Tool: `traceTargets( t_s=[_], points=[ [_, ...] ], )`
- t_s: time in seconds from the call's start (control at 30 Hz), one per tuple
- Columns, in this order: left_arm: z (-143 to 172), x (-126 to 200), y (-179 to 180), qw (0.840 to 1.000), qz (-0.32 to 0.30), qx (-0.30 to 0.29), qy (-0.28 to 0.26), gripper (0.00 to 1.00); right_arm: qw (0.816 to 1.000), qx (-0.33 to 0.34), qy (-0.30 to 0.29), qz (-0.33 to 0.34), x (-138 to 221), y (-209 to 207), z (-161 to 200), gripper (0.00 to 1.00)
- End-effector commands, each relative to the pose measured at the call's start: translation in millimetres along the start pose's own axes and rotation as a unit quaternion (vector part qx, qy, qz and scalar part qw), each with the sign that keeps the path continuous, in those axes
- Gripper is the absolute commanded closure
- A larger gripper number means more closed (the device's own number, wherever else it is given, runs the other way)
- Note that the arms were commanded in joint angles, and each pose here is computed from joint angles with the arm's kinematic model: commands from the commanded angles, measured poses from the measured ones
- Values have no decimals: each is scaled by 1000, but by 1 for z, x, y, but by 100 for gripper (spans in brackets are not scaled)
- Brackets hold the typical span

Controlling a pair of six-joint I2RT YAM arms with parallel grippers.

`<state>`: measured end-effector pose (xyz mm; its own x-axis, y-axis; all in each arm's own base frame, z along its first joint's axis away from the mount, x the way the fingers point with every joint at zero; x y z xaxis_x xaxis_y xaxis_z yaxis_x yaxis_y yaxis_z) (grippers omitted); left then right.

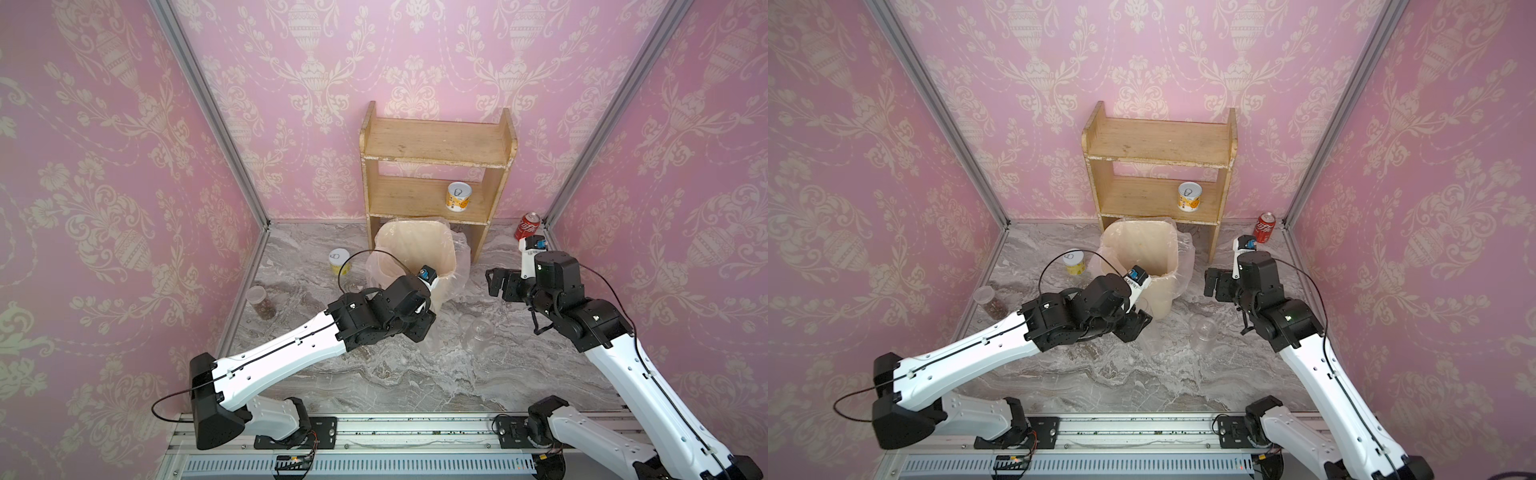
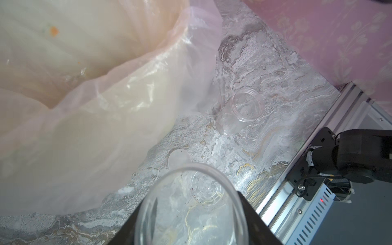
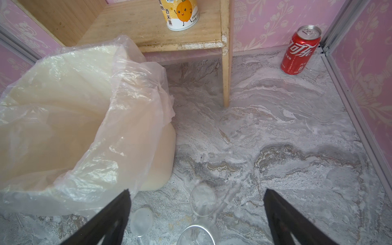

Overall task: Empty the moldy dried flower tea in the jars
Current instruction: Place the jar at the center of the board.

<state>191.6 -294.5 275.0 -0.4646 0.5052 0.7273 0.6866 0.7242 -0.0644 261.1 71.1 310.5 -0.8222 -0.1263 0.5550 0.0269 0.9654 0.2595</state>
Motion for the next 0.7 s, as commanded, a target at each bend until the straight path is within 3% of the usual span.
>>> traceTargets(
  t_s=[0.0,0.67],
  points=[
    [13,-14,1,999,-28,-23,18,68,1000,0,-14,10,4,-6,0,0],
    [47,-67,-24,996,-52,-68,28,65,1000,-9,-7,13,-3,-11,12,0]
  ],
)
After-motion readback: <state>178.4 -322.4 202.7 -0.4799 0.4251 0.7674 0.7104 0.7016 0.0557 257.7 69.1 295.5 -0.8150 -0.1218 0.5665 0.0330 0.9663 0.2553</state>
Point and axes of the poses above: each gripper's point midway between its finger pads, its own x axis back along the fingers, its own y axis along the line the jaws close on, z = x × y, the point moved 4 cm from there along x, back along the fingers, and after that the axes turned 5 degrees about -x, right-handed, at the moved point
